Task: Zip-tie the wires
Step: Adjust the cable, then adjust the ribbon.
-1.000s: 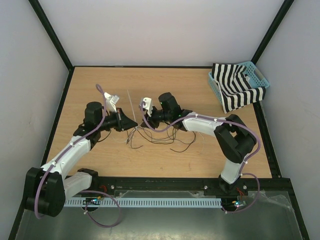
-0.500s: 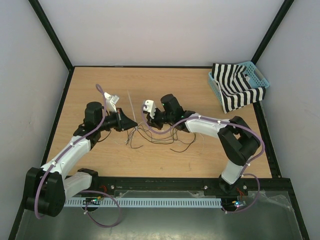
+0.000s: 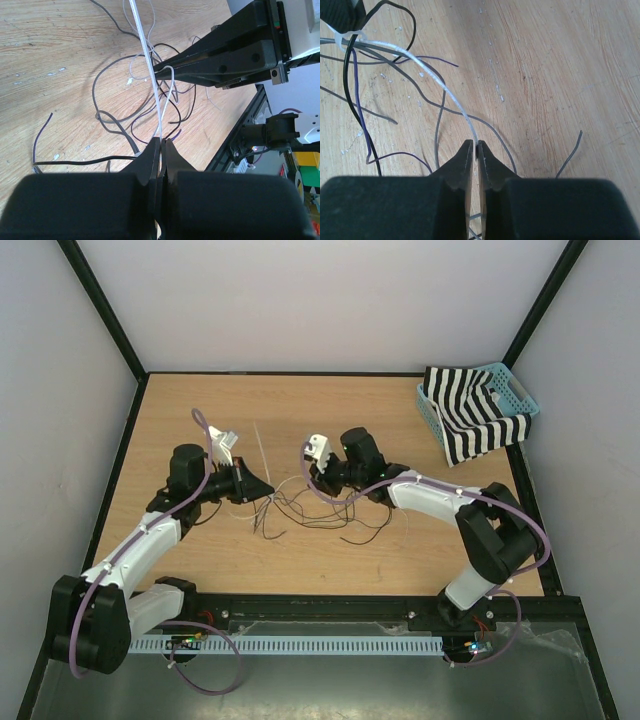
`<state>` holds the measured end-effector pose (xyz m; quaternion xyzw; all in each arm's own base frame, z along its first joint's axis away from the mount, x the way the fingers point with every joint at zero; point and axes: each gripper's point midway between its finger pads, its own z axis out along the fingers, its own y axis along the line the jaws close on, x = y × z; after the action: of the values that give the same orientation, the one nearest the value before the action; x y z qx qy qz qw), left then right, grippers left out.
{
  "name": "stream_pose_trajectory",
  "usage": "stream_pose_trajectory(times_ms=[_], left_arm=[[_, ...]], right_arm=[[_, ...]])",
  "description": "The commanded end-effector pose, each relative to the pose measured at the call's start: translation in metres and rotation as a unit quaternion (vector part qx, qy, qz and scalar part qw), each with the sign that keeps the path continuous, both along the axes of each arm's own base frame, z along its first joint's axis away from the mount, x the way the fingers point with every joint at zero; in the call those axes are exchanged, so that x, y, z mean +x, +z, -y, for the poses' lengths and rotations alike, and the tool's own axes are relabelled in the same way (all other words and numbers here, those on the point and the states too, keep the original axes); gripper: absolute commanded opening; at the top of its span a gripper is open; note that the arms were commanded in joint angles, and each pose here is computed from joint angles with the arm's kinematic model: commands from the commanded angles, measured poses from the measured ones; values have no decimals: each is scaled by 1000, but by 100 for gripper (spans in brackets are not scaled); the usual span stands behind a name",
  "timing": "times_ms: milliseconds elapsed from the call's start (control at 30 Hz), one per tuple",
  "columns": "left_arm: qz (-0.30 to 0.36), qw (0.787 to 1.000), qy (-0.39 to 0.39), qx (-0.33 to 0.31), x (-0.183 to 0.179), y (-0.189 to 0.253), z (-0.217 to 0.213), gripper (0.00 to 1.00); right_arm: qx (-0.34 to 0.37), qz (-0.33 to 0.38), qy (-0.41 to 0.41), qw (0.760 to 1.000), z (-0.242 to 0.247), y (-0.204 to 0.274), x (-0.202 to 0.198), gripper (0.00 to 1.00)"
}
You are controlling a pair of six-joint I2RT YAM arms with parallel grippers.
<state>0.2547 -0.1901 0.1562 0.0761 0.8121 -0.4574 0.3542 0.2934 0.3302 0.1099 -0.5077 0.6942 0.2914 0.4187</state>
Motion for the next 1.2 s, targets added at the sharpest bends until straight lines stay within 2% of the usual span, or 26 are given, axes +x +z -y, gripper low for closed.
stream_pose_trajectory(times_ms=[0,67,200,400,567,667,1033,1167], left_arm=[[37,999,-1,-1,6,19,-1,0],[42,999,-2,0,5,20,-1,0],[45,999,-5,0,5,21,-1,0],[53,998,-16,-3,5,27,1,0],[58,998,-22,-6,2,30,2,0],[65,998,-27,-9,0,34,3,0],[79,996,-39,-15,-6,43,5,0],[79,996,-40,-15,-6,43,6,0]], right_arm=[[16,-13,7,1000,-3,14,-7,26],[23,-14,-6,1000,-1,24,-7,41],[49,-32,-55,997,5,56,-6,60],[143,-75,-128,979,6,115,-8,72],[239,-167,-161,943,-13,155,-6,73],[282,-199,-159,925,-28,166,-6,73],[287,-263,-116,914,-86,152,-14,71],[289,-280,-95,910,-99,149,-19,58]])
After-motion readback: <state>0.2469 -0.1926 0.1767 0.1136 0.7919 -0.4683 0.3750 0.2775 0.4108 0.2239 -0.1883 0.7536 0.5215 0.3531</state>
